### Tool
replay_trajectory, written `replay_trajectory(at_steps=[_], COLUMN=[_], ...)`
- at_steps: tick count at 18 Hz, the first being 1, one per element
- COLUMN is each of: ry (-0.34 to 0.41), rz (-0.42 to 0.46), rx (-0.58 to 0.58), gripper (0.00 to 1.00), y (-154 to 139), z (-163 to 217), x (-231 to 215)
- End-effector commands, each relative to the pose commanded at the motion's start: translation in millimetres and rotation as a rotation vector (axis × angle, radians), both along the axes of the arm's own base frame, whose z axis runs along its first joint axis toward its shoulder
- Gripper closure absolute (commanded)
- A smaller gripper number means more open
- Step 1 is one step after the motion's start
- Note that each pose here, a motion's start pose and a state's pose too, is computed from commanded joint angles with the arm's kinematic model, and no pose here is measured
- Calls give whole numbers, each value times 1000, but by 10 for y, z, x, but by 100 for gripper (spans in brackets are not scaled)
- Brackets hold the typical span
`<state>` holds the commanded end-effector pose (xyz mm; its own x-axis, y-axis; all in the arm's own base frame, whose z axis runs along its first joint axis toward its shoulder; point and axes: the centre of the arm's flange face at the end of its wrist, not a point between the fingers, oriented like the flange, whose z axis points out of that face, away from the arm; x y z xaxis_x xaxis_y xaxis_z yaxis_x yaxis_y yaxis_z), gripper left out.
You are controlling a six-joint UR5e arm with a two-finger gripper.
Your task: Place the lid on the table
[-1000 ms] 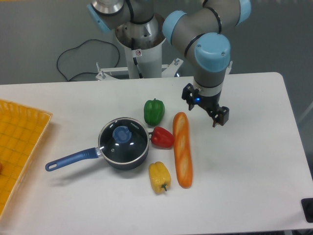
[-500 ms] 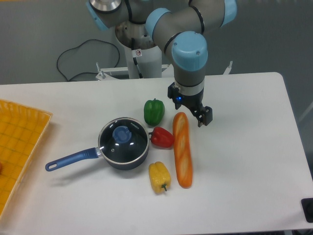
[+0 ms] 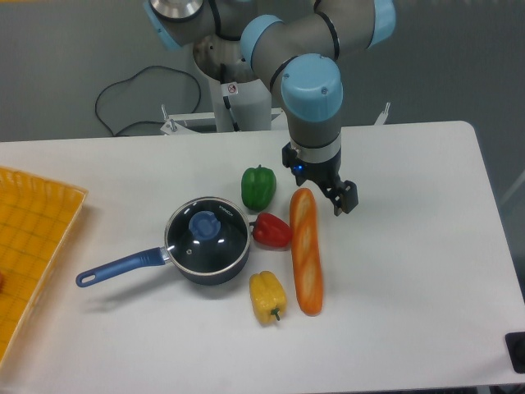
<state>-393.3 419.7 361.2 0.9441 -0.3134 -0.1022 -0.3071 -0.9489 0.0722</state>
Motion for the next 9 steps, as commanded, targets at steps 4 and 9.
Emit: replay_trajectory(at_steps=[4,9], ry=[-3,-4], rz=[0,0], rx=[-2,-5], gripper=[0,0], y=[-3,-10], z=[-9,-16], x=[4,12])
